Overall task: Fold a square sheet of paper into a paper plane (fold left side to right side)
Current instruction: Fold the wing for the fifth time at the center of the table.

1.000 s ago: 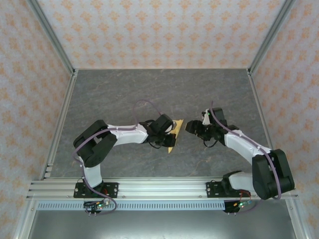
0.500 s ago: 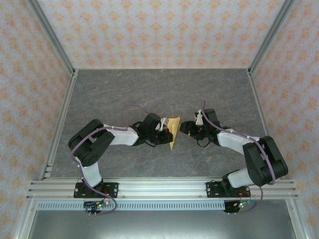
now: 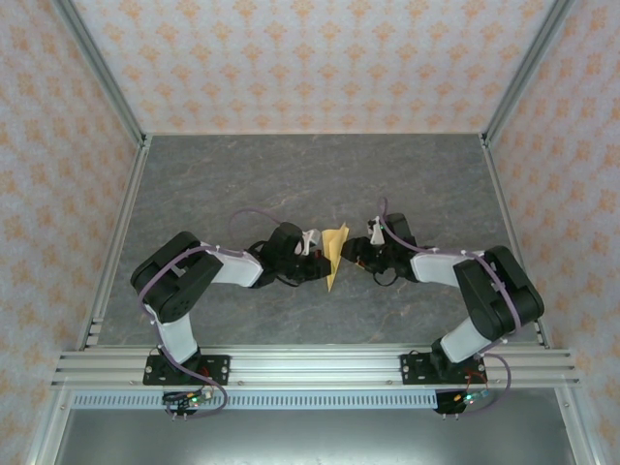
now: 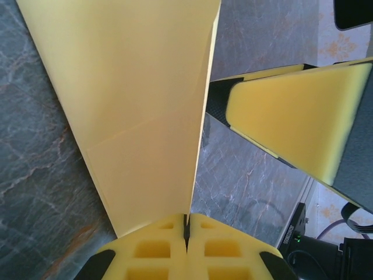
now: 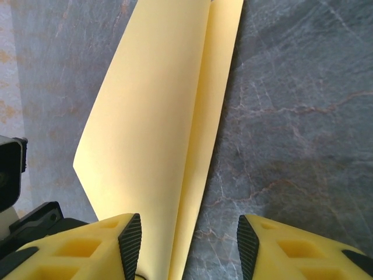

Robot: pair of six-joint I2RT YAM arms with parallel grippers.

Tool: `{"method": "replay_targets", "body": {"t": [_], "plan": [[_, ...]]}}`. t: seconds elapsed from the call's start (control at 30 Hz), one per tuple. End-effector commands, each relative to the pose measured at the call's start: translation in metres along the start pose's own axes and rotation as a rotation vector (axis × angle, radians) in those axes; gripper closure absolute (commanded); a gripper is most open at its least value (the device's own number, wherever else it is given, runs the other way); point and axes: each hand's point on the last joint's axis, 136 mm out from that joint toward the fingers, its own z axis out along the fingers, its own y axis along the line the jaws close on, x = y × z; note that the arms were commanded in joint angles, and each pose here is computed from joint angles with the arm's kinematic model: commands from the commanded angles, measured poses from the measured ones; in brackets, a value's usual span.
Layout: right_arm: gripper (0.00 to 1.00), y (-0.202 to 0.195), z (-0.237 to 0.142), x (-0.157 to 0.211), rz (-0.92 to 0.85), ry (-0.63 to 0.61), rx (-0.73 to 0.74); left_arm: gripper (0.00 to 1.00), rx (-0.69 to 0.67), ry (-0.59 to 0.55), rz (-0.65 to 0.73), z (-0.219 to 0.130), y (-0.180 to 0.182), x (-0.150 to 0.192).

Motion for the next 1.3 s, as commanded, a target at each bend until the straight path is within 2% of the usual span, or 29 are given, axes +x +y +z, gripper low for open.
{"method": "replay_targets", "body": {"t": [0.0,0.4,0.7,1.0,1.27], "plan": [[0.50,0.016,0.005,-0.019,-0.014,-0.058,-0.049,1.00,0.035,-0.014,0.000,-0.001,-0.004,-0.004],[0.51,0.024,0.020,-0.026,-0.007,-0.048,-0.061,1.00,0.021,-0.015,-0.011,0.000,0.004,-0.002],[0.57,0.003,0.031,-0.017,0.018,0.006,0.058,1.00,0.013,-0.013,-0.018,0.002,0.009,-0.002],[0.58,-0.017,0.035,-0.008,0.048,0.057,0.168,0.91,0.006,-0.017,-0.017,0.000,0.008,-0.003],[0.58,-0.024,0.038,-0.003,0.057,0.080,0.187,0.84,0.010,-0.033,-0.002,-0.007,0.001,-0.006]]}}
